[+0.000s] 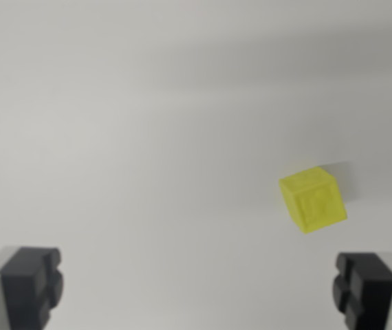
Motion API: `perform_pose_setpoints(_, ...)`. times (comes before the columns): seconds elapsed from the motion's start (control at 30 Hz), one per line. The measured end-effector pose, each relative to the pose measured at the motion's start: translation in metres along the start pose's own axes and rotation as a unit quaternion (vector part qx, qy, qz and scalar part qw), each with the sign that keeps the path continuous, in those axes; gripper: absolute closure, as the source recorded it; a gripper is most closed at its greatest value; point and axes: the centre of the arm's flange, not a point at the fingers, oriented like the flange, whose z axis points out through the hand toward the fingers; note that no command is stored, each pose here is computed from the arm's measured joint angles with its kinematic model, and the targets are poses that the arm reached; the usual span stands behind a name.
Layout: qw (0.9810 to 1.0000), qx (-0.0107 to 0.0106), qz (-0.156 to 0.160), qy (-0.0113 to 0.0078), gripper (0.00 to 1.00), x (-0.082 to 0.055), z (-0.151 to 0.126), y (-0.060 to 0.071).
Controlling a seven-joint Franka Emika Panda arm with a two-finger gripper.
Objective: Pick yellow cube
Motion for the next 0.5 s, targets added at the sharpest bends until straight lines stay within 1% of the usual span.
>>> perform_pose_setpoints(0.1, 1.0000, 0.0000, 0.000, 0.0000, 0.00, 0.000, 0.000, 0.000)
perform_pose_setpoints(0.2, 1.0000, -0.0005, -0.004, -0.0004, 0.00, 0.000, 0.001, 0.001)
perform_pose_setpoints(0.27, 1.0000, -0.0006, -0.008, -0.0010, 0.00, 0.001, 0.004, 0.004)
perform_pose_setpoints(0.5, 0.9998, 0.0002, -0.021, -0.0028, 0.00, 0.004, 0.021, 0.015)
